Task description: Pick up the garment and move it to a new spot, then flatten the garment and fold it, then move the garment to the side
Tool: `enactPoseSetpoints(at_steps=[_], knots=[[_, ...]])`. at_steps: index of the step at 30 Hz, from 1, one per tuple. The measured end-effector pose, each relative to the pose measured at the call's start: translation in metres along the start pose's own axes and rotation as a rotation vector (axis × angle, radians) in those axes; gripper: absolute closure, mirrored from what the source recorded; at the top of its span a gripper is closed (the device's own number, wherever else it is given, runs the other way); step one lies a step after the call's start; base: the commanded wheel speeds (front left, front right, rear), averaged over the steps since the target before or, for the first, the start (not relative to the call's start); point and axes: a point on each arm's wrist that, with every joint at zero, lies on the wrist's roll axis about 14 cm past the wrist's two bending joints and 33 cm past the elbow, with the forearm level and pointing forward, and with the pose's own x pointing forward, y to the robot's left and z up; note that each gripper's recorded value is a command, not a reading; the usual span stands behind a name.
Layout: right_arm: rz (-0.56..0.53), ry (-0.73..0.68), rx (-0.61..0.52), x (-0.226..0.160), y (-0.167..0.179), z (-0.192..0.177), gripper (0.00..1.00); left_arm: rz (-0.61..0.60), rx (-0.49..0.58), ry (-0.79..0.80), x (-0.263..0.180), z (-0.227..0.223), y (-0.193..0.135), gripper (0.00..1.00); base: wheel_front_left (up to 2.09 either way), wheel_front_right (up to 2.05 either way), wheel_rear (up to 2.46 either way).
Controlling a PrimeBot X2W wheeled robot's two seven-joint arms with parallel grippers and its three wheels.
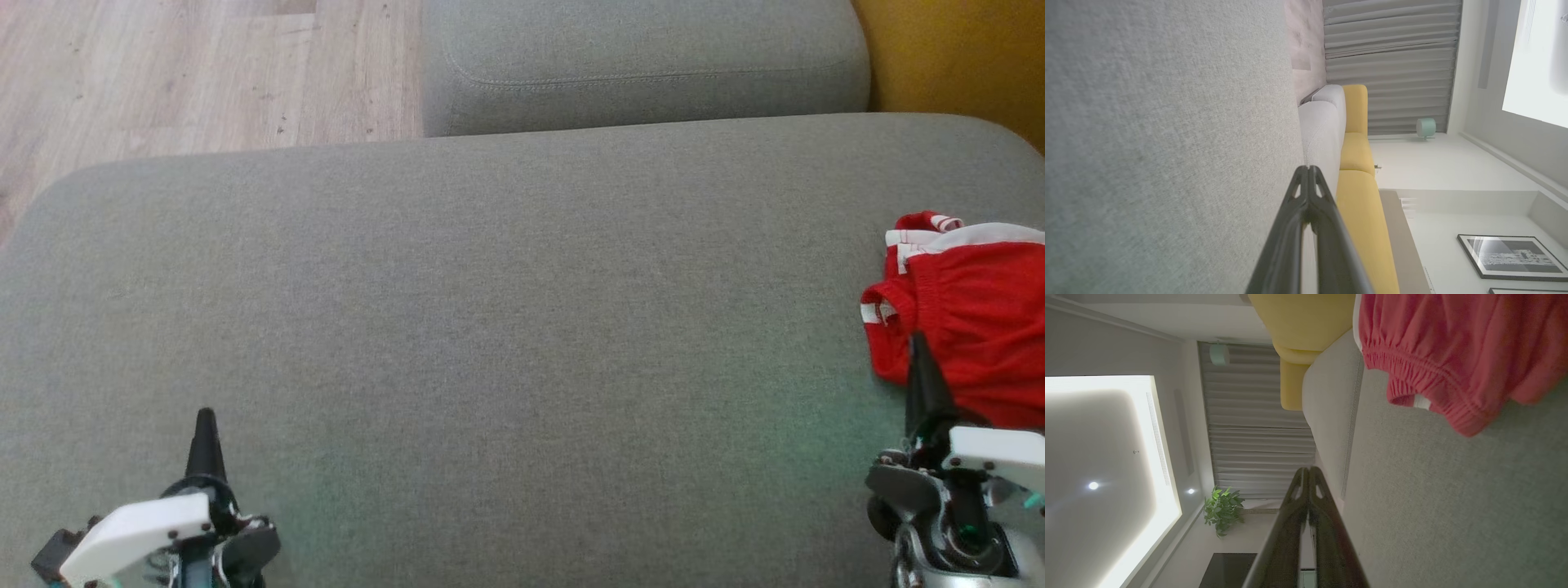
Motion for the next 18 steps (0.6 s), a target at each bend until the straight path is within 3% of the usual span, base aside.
enactPoseSetpoints(at_steps=[6,18], knots=[[0.026,-0.005,0.076,0.0002,0.0068,0.0037,1.00,-0.042,-0.065,0.004,0.0035,0.0006,-0.0115,1.00,0.00,0.00,0.00],[0.028,-0.005,0.078,0.0003,0.0072,0.0038,1.00,-0.042,-0.065,0.003,0.0035,0.0011,-0.0114,1.00,0.00,0.00,0.00]])
